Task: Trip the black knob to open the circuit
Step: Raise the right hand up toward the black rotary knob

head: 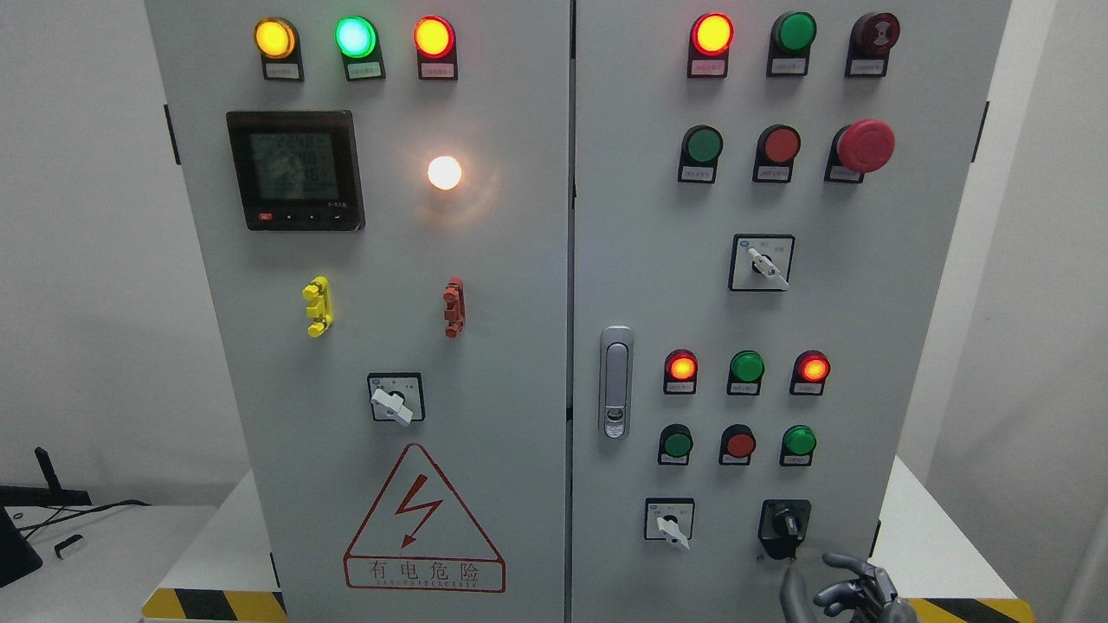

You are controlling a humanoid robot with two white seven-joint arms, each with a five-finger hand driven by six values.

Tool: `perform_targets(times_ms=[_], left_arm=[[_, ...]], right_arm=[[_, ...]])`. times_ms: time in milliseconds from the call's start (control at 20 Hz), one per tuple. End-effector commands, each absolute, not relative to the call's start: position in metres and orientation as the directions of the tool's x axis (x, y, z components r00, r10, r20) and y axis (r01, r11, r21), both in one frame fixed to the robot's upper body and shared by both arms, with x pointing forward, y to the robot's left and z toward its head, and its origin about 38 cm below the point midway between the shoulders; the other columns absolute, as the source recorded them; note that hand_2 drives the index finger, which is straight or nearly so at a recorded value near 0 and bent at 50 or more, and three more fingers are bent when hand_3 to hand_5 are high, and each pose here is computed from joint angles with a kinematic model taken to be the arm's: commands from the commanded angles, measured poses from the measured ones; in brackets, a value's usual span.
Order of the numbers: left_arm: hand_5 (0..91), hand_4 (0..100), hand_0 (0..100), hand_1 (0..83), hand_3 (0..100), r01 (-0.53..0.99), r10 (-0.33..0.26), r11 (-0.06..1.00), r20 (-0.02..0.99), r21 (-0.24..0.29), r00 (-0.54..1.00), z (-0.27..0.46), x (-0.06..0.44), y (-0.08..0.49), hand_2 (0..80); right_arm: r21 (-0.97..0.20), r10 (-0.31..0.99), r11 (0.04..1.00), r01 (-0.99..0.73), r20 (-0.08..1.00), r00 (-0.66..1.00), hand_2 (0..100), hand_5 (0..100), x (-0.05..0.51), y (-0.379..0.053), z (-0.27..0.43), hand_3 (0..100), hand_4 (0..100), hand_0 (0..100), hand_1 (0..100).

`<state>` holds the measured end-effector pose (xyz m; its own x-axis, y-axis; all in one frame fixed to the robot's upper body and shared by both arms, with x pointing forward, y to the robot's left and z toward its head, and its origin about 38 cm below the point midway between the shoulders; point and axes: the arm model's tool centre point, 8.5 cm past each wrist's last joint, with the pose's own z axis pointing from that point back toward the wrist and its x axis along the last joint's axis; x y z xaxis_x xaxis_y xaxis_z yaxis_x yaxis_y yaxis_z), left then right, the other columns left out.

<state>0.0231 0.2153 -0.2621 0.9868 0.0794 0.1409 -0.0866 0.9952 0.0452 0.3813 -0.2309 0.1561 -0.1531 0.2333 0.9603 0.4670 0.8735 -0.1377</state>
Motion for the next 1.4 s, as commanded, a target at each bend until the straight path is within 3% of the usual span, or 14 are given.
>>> perform_targets(times_ms=[0, 1352], left_arm=[[0.0, 0, 12, 38.9, 0, -0.056, 0.049, 0.997, 0.14, 0.045, 0.989, -0.262, 0.023, 0.215, 0.0], [0.0, 0, 12, 38.9, 0, -0.056, 0.049, 0.997, 0.14, 0.045, 0.989, -0.262, 0.023, 0.215, 0.0]], right_arm=[[-0.141, 0.229, 0.877, 0.459, 0.963, -0.141, 44, 92, 0.385, -0.228, 0.152, 77, 80, 28, 75], [-0.175, 0.237, 0.881, 0.439, 0.968, -0.088, 42, 90, 0.403, -0.228, 0.149, 75, 78, 31, 75]])
